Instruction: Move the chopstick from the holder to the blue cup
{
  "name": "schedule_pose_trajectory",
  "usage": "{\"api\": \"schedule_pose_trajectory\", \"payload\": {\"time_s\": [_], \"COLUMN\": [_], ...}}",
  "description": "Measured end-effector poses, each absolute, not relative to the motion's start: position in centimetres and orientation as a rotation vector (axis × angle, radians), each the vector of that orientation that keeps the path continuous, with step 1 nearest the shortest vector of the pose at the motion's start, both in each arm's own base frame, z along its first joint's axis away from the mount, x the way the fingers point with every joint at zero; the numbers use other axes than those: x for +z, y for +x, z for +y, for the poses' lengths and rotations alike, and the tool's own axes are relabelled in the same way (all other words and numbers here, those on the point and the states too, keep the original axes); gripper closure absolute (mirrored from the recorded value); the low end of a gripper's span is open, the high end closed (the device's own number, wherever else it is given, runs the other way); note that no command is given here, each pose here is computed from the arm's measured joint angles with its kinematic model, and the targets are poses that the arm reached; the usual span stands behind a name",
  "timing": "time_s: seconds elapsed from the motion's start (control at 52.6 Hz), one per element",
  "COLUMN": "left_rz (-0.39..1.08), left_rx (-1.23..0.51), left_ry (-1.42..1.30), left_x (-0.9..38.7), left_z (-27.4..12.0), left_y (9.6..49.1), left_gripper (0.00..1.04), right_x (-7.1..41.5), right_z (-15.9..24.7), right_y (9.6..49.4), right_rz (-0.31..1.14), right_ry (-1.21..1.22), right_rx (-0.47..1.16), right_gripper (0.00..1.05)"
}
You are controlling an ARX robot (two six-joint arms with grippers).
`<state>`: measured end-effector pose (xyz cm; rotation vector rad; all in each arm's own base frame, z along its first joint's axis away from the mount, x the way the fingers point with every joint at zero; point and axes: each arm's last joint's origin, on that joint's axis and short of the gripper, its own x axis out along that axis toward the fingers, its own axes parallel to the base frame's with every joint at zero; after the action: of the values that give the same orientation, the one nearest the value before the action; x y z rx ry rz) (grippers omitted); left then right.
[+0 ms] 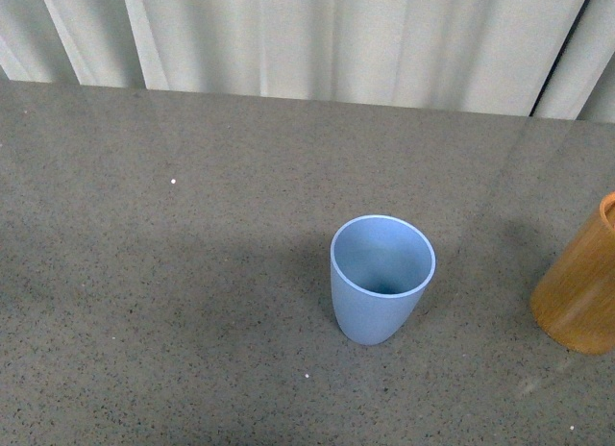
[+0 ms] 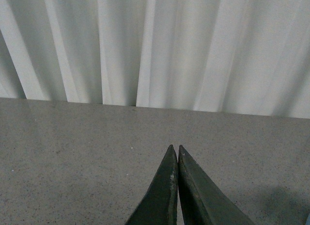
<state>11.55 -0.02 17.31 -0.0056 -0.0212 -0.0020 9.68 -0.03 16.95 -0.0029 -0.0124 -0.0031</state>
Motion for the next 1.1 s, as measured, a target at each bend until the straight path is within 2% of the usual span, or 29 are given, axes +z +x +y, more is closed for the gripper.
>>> {"api": "schedule_pose_trajectory", "payload": {"time_s": [0.57,0.95,1.102], "left_rz": [0.014,-0.015,-0.015], "left_rx": [-0.002,-0.002,-0.002], "left_ry": [-0.005,-0.005,-0.005], "left_x": [16.8,17.0,17.0], "left_z": [0.0,0.0,0.0], "left_y": [10.1,9.7,9.7], "left_gripper": [1.01,1.01,0.78], "right_x": [16.9,16.9,16.9], "right_z": [0.0,0.0,0.0], "right_y": [9.7,9.7,9.7], "right_rz": [-0.012,-0.012,-0.012], "right_ry": [-0.003,-0.003,-0.003], "right_rx": [-0.003,-0.003,-0.003], "right_gripper": [0.10,0.10,0.10]}}
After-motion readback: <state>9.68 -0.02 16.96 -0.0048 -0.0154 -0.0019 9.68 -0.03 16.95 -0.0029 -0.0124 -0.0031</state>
